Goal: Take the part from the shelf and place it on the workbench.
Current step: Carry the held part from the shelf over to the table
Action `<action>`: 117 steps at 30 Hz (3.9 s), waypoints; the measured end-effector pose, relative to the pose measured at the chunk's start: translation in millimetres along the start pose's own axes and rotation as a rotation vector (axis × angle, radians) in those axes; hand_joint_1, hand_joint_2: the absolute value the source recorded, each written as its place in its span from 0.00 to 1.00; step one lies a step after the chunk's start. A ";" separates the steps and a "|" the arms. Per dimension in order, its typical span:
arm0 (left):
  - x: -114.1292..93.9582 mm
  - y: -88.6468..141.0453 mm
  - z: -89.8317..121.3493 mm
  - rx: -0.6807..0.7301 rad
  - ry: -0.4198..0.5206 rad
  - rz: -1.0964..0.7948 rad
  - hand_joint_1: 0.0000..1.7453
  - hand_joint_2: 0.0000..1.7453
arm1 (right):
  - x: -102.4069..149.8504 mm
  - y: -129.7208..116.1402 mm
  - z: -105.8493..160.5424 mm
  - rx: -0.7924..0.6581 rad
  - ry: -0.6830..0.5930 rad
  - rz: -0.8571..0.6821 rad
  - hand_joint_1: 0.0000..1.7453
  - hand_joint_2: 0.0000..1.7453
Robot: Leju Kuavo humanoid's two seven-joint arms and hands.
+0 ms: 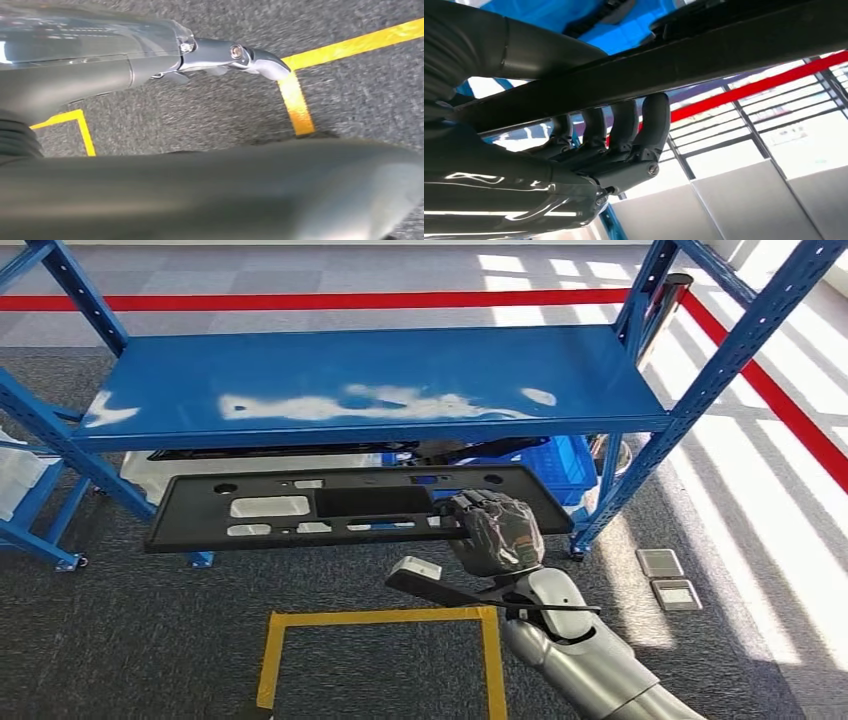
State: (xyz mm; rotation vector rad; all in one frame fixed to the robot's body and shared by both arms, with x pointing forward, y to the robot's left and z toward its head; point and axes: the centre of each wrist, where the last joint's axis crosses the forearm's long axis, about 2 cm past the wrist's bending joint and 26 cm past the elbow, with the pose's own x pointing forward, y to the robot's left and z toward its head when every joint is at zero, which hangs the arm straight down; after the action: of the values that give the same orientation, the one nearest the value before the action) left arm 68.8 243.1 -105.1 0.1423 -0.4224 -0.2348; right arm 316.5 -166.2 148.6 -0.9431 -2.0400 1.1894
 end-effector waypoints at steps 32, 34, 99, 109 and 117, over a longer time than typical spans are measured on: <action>2.0 -0.5 -0.3 -0.001 -0.003 0.003 0.00 1.00 | 1.0 -0.7 -1.8 -0.004 -0.005 0.003 1.00 1.00; 2.2 -0.4 -0.4 -0.001 -0.004 0.003 0.00 1.00 | 1.0 -0.7 -1.9 -0.004 -0.006 0.003 1.00 1.00; -6.9 -0.9 1.9 0.016 0.017 0.036 0.00 1.00 | 25.6 1.6 -1.8 -0.002 -0.128 0.046 1.00 1.00; -3.8 -0.1 1.0 0.019 0.009 0.035 0.00 1.00 | 26.7 1.7 -1.0 -0.009 -0.126 0.052 1.00 1.00; -5.5 0.3 1.3 0.020 0.016 0.034 0.00 1.00 | 26.2 3.4 1.4 -0.001 -0.133 0.057 1.00 1.00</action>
State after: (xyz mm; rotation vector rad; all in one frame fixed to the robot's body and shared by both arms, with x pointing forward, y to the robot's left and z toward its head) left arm 63.5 244.7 -106.0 0.1560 -0.4109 -0.1965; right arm 301.3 -144.6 148.5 -0.9508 -2.1296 1.3134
